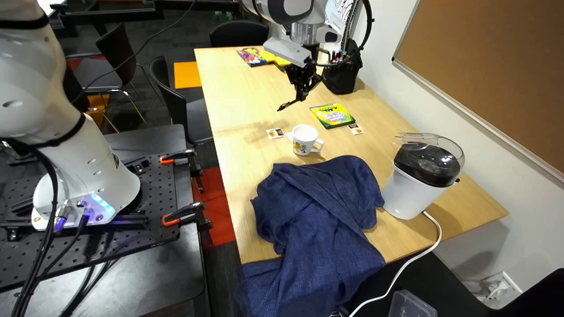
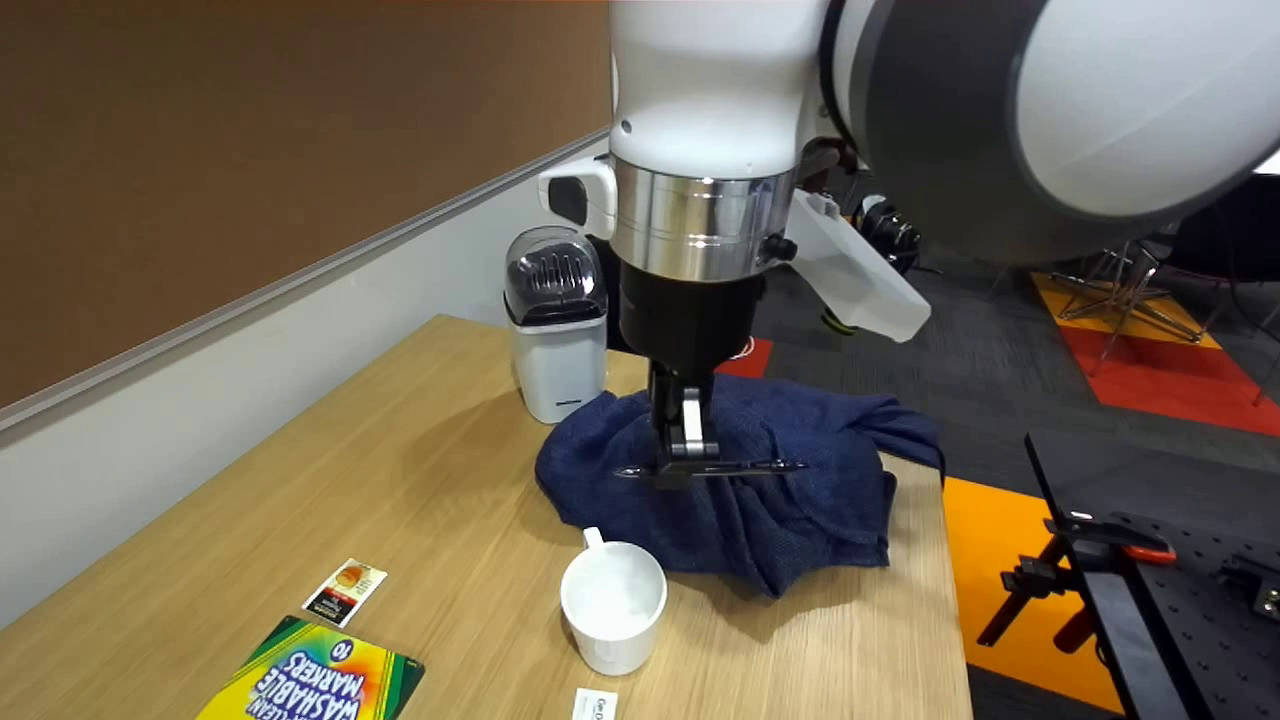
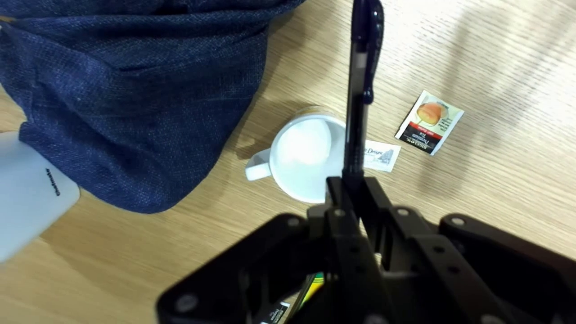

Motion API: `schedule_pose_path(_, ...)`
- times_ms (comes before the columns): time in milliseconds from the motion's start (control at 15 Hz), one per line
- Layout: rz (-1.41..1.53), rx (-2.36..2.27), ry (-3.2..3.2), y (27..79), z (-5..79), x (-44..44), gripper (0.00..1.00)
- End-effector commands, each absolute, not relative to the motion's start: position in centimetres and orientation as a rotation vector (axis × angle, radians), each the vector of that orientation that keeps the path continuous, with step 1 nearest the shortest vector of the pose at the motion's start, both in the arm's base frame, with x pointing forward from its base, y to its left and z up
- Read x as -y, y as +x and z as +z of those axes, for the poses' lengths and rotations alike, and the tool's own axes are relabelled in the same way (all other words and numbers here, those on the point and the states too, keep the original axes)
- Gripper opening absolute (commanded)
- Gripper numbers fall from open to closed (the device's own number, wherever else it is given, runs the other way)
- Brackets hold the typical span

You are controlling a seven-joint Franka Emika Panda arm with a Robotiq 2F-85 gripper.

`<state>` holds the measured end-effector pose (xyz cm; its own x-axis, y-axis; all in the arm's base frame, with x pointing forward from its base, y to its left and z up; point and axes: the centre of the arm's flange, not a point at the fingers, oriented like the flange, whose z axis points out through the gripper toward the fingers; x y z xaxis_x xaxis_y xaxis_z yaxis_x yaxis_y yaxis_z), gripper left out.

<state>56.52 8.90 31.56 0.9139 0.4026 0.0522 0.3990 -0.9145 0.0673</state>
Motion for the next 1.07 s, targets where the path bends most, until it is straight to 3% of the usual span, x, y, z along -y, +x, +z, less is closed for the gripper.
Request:
schedule_pose_path(0,0.185,-0.532,2.916,57.4,30.6,-9.5,0.03)
schedule_pose_path(1000,0.562,-0.327,2.559,58.6,28.0,-12.1,0.03)
